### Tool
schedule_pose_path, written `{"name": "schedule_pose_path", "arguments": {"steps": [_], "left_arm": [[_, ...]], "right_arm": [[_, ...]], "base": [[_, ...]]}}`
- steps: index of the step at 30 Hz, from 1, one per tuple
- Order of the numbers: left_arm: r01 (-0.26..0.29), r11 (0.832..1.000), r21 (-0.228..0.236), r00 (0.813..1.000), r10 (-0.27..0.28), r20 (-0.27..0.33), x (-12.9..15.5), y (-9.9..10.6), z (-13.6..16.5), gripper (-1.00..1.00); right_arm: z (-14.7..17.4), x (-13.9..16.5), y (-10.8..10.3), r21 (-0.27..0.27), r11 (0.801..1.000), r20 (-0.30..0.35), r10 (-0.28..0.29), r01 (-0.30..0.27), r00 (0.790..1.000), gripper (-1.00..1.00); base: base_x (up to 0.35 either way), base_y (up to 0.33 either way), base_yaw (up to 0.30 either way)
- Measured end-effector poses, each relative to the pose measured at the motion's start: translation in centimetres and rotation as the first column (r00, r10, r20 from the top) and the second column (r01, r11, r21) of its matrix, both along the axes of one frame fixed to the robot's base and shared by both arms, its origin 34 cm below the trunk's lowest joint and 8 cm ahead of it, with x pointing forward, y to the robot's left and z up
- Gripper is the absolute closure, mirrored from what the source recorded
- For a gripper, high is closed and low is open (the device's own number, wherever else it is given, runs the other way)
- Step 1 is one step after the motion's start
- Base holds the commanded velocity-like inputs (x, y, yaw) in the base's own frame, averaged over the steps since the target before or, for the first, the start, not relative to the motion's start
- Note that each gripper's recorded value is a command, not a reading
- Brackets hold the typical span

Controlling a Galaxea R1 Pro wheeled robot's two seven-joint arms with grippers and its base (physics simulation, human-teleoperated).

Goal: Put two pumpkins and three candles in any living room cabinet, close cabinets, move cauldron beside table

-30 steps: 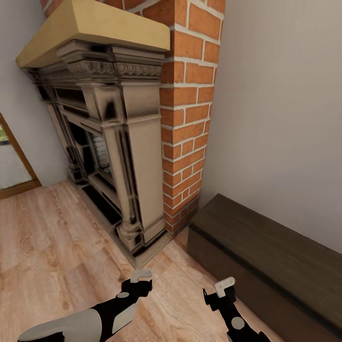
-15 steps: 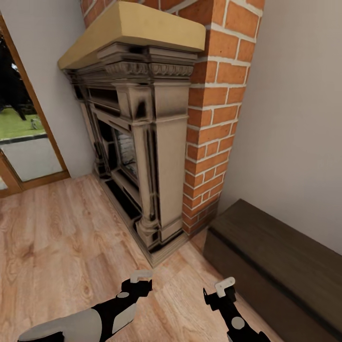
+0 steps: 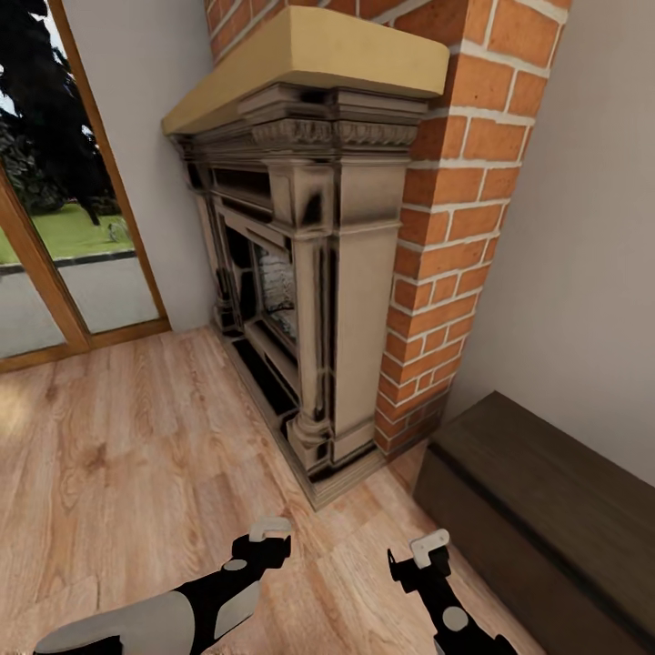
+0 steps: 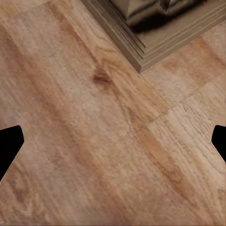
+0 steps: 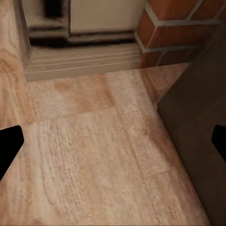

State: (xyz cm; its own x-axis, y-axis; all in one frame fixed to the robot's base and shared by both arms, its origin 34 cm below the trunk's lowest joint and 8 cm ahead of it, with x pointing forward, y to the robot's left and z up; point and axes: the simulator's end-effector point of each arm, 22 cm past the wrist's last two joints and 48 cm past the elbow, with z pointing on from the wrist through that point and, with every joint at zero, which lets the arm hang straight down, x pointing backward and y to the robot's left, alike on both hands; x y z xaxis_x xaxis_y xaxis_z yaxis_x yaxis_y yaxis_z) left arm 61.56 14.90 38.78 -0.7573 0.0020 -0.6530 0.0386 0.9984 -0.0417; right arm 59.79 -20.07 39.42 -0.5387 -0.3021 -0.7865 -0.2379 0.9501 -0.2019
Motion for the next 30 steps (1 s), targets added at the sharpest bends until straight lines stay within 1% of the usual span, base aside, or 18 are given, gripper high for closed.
{"name": "schedule_pose_path", "arguments": {"steps": [30], "left_arm": [[-0.001, 1.000, 0.000, 1.000, 0.001, 0.012, 0.30, 0.01, 0.62, -1.00]], "right_arm": [[0.64, 0.37, -0.21, -0.001, 1.000, 0.014, -0.004, 0.004, 1.000, -1.00]], "base": [[0.000, 0.000, 0.278]]}}
